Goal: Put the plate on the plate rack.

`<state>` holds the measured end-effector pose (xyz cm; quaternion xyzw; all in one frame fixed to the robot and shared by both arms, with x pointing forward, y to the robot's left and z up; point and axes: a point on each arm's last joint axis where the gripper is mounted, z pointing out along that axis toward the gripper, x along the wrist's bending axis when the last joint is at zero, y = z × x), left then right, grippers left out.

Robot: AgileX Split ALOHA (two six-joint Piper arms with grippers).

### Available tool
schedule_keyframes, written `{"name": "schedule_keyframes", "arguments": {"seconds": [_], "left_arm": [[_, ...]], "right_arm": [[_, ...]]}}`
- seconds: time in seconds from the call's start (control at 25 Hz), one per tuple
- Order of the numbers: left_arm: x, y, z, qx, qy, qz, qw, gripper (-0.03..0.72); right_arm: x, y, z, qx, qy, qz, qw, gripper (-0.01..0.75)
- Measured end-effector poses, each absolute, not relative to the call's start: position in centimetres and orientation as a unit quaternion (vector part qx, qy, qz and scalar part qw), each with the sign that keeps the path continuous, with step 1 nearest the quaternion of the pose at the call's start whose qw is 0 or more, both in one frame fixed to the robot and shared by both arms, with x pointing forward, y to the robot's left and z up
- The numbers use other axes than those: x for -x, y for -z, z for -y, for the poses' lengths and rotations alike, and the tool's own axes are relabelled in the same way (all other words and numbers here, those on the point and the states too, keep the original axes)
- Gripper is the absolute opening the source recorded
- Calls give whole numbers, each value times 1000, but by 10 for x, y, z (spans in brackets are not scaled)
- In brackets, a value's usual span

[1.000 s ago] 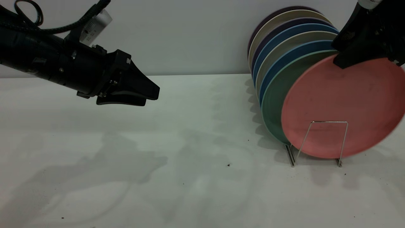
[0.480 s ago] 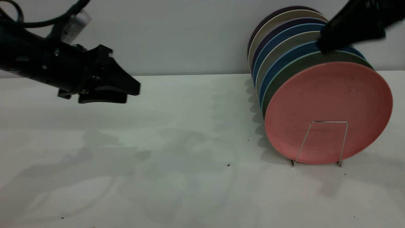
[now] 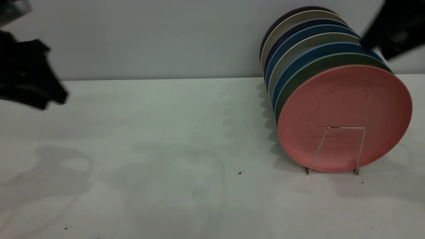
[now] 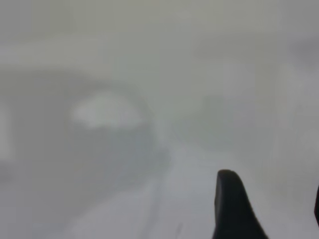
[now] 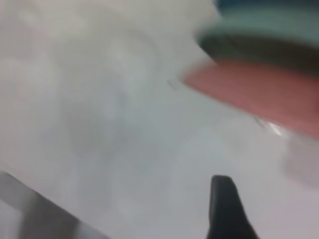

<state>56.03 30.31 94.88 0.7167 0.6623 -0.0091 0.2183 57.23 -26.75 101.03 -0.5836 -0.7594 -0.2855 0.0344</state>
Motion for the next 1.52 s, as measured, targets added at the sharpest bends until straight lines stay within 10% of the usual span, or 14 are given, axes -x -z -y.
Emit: {"name": "schedule_keyframes", "arguments": {"seconds": [0.32, 0.84, 1.52], "left_arm": [[-521, -988, -331, -684, -43, -727, 42, 426], [-398, -1085, -317, -664, -165, -713, 151, 426], [-260, -1063, -297, -645, -217, -693, 241, 426]], "right_arm": [[-552, -1021, 286, 616, 171, 769, -1, 460], [-421, -1078, 283, 599, 205, 771, -71, 460], [-279, -1064, 272, 557, 302, 758, -156, 460]]}}
